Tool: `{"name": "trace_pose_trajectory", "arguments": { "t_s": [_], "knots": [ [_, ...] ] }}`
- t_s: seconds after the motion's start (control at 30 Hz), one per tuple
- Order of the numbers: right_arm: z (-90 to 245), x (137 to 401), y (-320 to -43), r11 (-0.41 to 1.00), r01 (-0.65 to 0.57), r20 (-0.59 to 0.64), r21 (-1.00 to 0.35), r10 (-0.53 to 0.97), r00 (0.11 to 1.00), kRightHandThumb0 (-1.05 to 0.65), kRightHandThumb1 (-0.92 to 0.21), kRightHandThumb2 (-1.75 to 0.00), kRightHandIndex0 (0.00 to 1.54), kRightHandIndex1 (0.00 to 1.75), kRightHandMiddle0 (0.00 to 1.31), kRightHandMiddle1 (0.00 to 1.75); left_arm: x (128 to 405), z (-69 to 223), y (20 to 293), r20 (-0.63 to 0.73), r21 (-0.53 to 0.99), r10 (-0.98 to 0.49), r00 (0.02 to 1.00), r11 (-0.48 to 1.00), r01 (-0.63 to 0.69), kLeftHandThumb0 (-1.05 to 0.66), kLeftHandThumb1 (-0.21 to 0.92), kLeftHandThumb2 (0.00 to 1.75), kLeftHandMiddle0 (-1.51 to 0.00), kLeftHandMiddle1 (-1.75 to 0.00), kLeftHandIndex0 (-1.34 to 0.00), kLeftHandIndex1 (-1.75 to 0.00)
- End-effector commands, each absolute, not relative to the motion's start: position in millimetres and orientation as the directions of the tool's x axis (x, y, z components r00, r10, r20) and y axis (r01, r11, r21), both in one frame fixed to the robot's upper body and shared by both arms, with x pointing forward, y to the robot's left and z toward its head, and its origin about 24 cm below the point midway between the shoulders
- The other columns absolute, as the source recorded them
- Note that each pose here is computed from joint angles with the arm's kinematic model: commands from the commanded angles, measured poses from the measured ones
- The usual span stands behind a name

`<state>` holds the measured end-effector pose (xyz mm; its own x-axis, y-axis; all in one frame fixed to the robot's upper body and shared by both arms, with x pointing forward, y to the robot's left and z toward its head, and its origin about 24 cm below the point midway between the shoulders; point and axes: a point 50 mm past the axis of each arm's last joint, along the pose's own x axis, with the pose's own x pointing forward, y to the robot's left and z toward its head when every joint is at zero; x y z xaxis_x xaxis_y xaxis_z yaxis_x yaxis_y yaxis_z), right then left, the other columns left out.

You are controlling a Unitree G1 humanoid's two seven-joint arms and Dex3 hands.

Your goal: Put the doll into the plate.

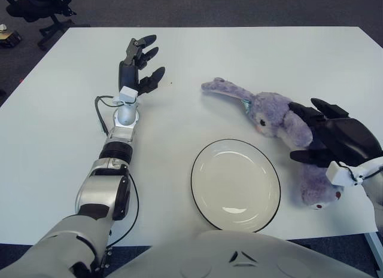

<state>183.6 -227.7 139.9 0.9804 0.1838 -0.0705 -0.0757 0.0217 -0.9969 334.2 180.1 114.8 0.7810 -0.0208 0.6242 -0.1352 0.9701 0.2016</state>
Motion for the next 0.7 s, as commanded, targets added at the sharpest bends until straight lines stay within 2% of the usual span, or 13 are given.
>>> {"name": "trace_pose_trajectory", "arguments": {
  "t_s": [0.0, 0.17, 0.2, 0.23, 0.3, 0.33, 0.37, 0.4, 0.5, 0.57, 0.67],
  "knots": [
    [127.2, 182.7, -232.1, 0.005, -0.135, -0.133, -0.991, 0.151, 0.98, -0.57, -0.92, -0.32, 0.33, 0.03, 0.54, 0.1, 331.3, 112.4, 182.5, 0.625, 0.204, -0.026, 0.78, 0.97, -0.131, -0.39, 0.92, 0.26, -0.78, -0.07, -0.34, -0.79],
    [126.6, 182.3, -233.6, -0.01, -0.121, -0.121, -0.993, 0.128, 0.984, -0.48, -0.92, -0.29, 0.49, 0.07, 0.72, 0.14, 330.5, 112.1, 182.4, 0.628, 0.203, -0.032, 0.778, 0.971, -0.123, -0.4, 0.92, 0.25, -0.78, -0.07, -0.34, -0.79],
    [126.7, 182.2, -233.8, -0.01, -0.117, -0.117, -0.993, 0.125, 0.985, -0.43, -0.92, -0.28, 0.51, 0.17, 0.63, 0.61, 330.4, 112.1, 182.4, 0.628, 0.202, -0.033, 0.777, 0.972, -0.122, -0.4, 0.92, 0.25, -0.78, -0.07, -0.34, -0.79],
    [126.7, 182.2, -233.8, -0.011, -0.114, -0.115, -0.993, 0.124, 0.986, -0.41, -0.92, -0.28, 0.43, 0.4, 0.56, 0.92, 330.3, 112.1, 182.3, 0.629, 0.202, -0.034, 0.777, 0.972, -0.121, -0.4, 0.92, 0.25, -0.78, -0.07, -0.34, -0.79],
    [126.8, 182.4, -234.0, -0.003, -0.1, -0.099, -0.995, 0.123, 0.987, -0.38, -0.92, -0.28, 0.35, 0.64, 0.5, 1.19, 330.2, 112.1, 182.3, 0.629, 0.202, -0.035, 0.777, 0.972, -0.12, -0.4, 0.92, 0.25, -0.78, -0.07, -0.35, -0.79],
    [126.8, 182.6, -234.1, 0.003, -0.09, -0.088, -0.996, 0.123, 0.988, -0.38, -0.92, -0.26, 0.29, 0.89, 0.51, 1.27, 330.2, 112.0, 182.3, 0.629, 0.202, -0.036, 0.776, 0.972, -0.118, -0.4, 0.92, 0.25, -0.78, -0.07, -0.35, -0.79],
    [126.8, 183.0, -234.4, 0.016, -0.072, -0.07, -0.997, 0.123, 0.99, -0.37, -0.92, -0.26, 0.27, 0.99, 0.51, 1.3, 330.1, 112.0, 182.3, 0.629, 0.202, -0.037, 0.776, 0.972, -0.117, -0.4, 0.92, 0.25, -0.78, -0.07, -0.35, -0.79],
    [126.8, 183.2, -234.7, 0.025, -0.061, -0.057, -0.998, 0.123, 0.991, -0.24, -0.92, -0.26, 0.27, 1.19, 0.53, 1.29, 330.1, 112.0, 182.3, 0.63, 0.202, -0.038, 0.776, 0.972, -0.117, -0.41, 0.92, 0.25, -0.78, -0.07, -0.35, -0.79],
    [126.3, 183.8, -235.9, 0.048, -0.033, -0.027, -0.998, 0.124, 0.992, -0.08, -0.92, -0.28, 0.27, 1.39, 0.54, 1.34, 329.9, 111.9, 182.4, 0.63, 0.203, -0.04, 0.776, 0.972, -0.115, -0.42, 0.92, 0.25, -0.78, -0.07, -0.35, -0.79],
    [126.0, 183.9, -236.8, 0.051, -0.021, -0.015, -0.998, 0.124, 0.992, -0.04, -0.92, -0.28, 0.27, 1.44, 0.54, 1.35, 329.8, 111.9, 182.5, 0.63, 0.203, -0.041, 0.775, 0.972, -0.114, -0.42, 0.92, 0.25, -0.78, -0.07, -0.35, -0.79],
    [125.5, 184.0, -238.5, 0.051, 0.0, 0.006, -0.999, 0.124, 0.992, -0.01, -0.9, -0.34, 0.3, 1.41, 0.49, 1.48, 329.5, 111.8, 182.8, 0.631, 0.204, -0.043, 0.775, 0.972, -0.113, -0.42, 0.92, 0.24, -0.78, -0.06, -0.35, -0.79]
  ]
}}
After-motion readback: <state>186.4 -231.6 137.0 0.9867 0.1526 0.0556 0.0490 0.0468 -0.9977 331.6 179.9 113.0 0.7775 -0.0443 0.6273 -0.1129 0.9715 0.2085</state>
